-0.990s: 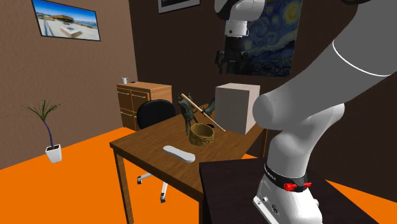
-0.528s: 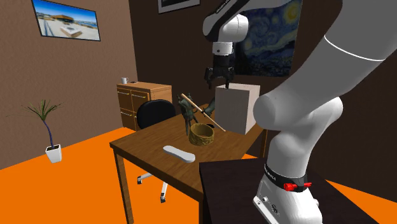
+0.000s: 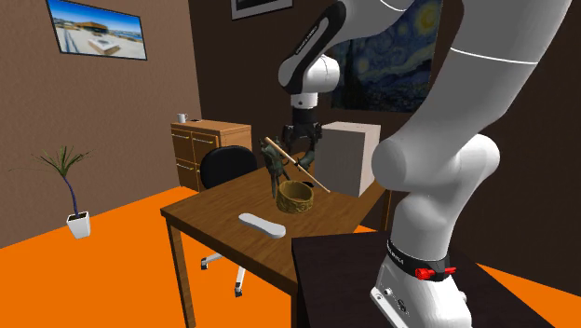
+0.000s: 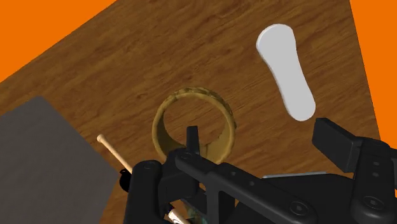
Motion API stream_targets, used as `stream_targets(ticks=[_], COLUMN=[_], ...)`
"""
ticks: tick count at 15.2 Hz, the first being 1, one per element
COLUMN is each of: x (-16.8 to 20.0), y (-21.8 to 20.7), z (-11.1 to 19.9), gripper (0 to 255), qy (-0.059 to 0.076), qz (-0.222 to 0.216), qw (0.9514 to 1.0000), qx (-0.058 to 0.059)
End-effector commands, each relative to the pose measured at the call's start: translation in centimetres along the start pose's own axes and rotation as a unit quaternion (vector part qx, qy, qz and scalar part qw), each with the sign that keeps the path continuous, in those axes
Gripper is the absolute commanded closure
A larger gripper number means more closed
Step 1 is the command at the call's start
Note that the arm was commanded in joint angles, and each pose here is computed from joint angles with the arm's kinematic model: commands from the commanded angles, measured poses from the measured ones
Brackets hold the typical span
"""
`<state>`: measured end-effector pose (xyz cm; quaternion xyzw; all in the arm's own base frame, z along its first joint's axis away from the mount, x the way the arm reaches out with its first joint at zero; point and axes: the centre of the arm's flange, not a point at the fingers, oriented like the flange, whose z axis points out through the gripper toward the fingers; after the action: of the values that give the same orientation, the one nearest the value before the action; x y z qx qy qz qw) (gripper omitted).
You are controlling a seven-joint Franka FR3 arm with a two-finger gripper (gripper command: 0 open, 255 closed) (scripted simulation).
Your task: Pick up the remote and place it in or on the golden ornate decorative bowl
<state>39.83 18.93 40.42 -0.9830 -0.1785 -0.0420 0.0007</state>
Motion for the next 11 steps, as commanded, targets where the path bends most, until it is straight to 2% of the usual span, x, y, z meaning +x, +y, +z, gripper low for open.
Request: stream_targets(ticks=[1,6,11], x=[0.7,2.2,3.3], y=[-1.4,-4.8,-8.4], z=[2.3,7.8,13.4], gripper=[0,0,0], qy=[-0.003,-0.013,-0.023], qz=[-0.021,-0.071,-0.121], qw=[0.9998,0.9974,0.9923], qx=[0.001,0.002,0.003])
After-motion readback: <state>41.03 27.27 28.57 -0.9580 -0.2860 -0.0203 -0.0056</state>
